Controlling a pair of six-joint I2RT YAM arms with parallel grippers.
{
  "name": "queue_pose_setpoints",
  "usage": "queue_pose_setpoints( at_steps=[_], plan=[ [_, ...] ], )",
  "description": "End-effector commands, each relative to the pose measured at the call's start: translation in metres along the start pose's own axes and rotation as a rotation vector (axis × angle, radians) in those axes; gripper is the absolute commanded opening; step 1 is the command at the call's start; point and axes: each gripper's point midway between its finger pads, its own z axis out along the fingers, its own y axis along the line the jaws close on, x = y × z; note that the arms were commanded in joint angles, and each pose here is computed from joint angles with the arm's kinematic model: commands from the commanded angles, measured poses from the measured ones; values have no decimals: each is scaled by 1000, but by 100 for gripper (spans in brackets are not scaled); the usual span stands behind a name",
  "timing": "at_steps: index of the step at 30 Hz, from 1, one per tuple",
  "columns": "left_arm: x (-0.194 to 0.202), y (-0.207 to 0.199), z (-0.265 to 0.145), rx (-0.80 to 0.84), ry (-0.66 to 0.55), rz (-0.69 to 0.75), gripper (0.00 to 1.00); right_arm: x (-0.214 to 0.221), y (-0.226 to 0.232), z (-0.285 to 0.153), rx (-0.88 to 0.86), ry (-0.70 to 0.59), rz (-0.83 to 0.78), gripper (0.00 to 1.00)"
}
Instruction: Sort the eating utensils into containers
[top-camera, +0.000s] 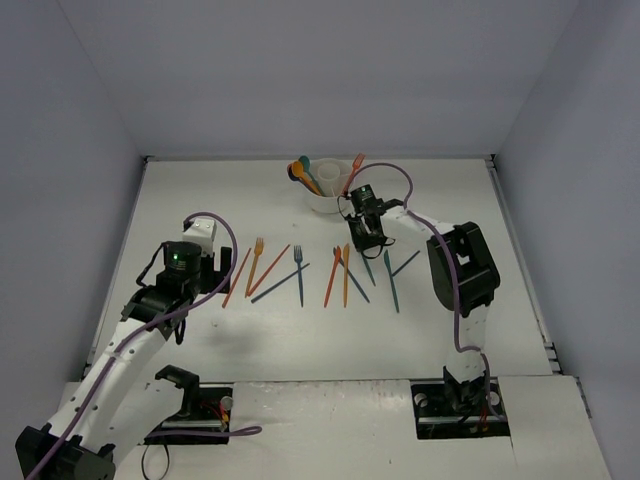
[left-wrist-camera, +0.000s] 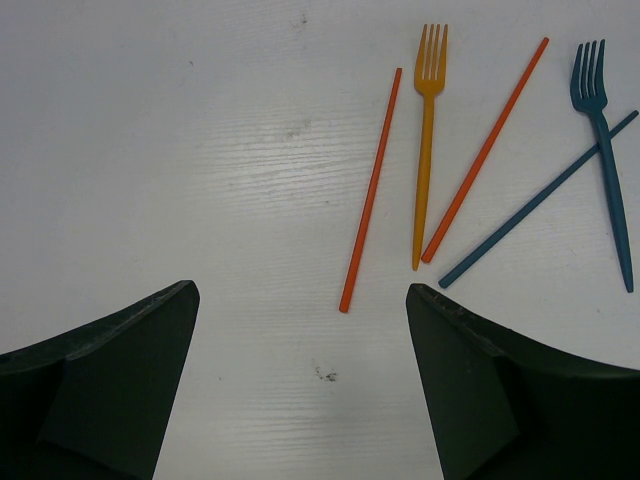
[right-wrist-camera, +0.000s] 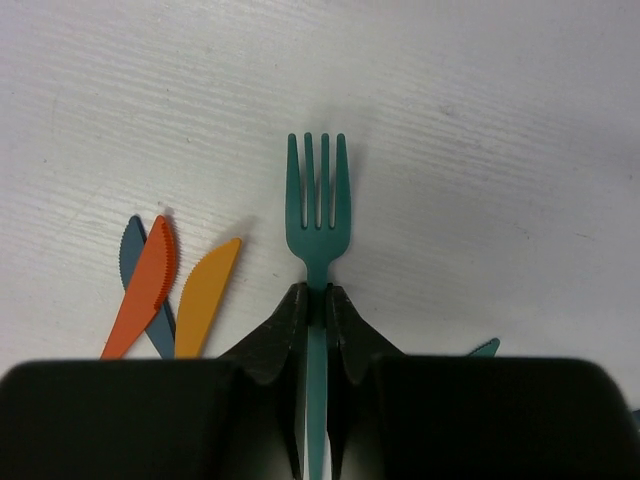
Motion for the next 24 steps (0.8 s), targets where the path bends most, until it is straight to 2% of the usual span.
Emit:
queue_pose_setpoints(
  at_steps=[1,9,14,21,24],
  plan=[
    [-29,-2,-6,10,-81,-12,82,-32,0,-24,8,-76,-11,0],
    [-29,-1,-6,2,-79,-11,82,-138,4,-124,-10,-422,82,0],
    [-29,0,-6,-7,-80,-15,82,-200,-4,-182,3,-704,230,0],
    [-30,4,-8,-23,-85,-14,82,-248,-24,-226,10,-1060,467,0],
    [-30,3,-7,-21,-86,-15,82,-255,-34,-229,36,-1159,544,0]
  ],
)
